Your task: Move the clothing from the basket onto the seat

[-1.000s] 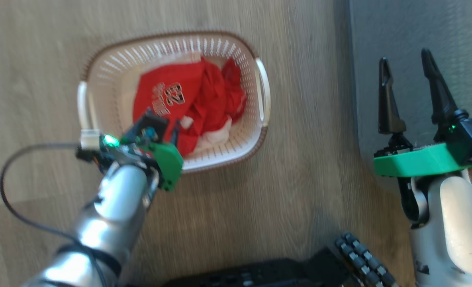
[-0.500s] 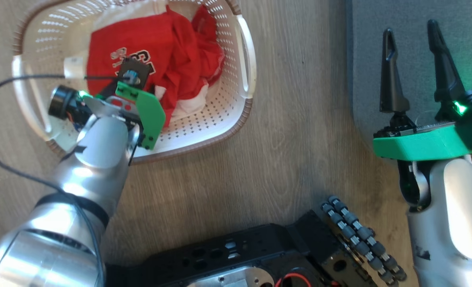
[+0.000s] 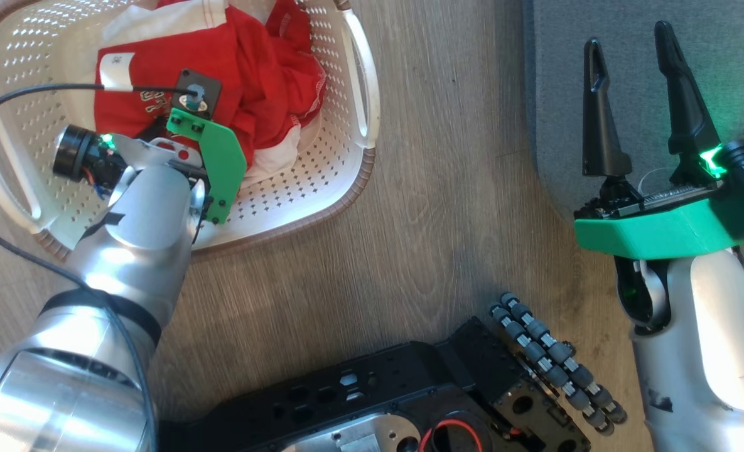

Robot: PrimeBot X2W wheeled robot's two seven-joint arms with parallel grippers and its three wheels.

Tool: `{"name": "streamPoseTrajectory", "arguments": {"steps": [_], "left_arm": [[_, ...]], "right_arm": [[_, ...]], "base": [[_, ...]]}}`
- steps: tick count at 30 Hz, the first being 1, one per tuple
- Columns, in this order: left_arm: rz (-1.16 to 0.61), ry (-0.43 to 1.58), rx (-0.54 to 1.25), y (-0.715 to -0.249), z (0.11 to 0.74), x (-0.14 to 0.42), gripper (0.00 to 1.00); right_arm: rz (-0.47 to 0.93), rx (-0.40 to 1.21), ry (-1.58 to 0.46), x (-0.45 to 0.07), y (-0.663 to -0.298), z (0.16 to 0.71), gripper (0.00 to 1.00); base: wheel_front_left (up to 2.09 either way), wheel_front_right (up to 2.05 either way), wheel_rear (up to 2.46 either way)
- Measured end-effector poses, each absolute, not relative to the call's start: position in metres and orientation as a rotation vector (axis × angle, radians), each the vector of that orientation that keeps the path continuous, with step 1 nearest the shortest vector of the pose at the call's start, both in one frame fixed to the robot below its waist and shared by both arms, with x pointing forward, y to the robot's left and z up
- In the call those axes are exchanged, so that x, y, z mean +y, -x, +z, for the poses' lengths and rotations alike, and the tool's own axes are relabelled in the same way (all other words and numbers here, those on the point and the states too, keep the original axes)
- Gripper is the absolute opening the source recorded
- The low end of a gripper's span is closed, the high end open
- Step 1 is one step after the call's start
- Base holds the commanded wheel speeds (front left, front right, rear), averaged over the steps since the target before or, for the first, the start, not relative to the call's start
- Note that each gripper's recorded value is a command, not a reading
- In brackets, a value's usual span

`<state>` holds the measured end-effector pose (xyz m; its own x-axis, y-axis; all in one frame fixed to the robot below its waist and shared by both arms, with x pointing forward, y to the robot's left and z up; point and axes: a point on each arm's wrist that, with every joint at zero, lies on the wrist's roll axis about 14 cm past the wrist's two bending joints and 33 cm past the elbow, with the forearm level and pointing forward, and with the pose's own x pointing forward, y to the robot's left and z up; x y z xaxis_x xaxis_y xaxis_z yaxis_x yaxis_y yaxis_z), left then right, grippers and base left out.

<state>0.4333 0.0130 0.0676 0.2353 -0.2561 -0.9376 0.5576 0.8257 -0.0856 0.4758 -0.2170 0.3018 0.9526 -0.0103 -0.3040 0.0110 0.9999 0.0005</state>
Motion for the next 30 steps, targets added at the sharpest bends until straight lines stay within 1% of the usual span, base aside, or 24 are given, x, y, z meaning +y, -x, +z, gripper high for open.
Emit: {"name": "streamPoseTrajectory", "arguments": {"steps": [2,3,4,5,8,15,18,25,30], "left_arm": [[-0.565,-0.301,1.239,-0.430,0.065,0.015,1.00],[-0.561,-0.300,1.253,-0.429,0.064,0.016,0.82],[-0.558,-0.299,1.259,-0.428,0.063,0.017,0.19],[-0.556,-0.300,1.260,-0.428,0.063,0.018,0.00],[-0.543,-0.289,1.269,-0.426,0.062,0.020,0.00],[-0.455,-0.248,1.258,-0.434,0.067,0.030,0.00],[-0.436,-0.226,1.216,-0.441,0.075,0.031,0.00],[-0.410,-0.193,1.118,-0.441,0.106,0.039,0.00],[-0.397,-0.182,0.970,-0.453,0.146,0.046,0.00]], "right_arm": [[-0.011,0.307,-0.005,-0.217,-0.476,0.302,1.00],[-0.011,0.306,-0.005,-0.217,-0.476,0.302,1.00],[-0.010,0.305,-0.005,-0.216,-0.476,0.302,1.00],[-0.010,0.306,-0.006,-0.216,-0.476,0.302,1.00],[-0.009,0.309,-0.007,-0.215,-0.475,0.300,1.00],[-0.002,0.299,-0.006,-0.213,-0.477,0.304,1.00],[0.023,0.290,0.009,-0.207,-0.479,0.308,1.00],[0.054,0.204,0.009,-0.196,-0.493,0.340,1.00],[0.092,0.146,0.034,-0.183,-0.497,0.368,1.00]], "base": [[0.00,0.00,0.00],[0.00,0.00,0.00],[0.00,0.00,0.00],[0.00,0.00,0.00],[0.00,0.00,0.00],[0.00,0.00,0.00],[0.00,0.00,0.00],[0.00,0.00,0.00],[0.00,0.00,0.00]]}}
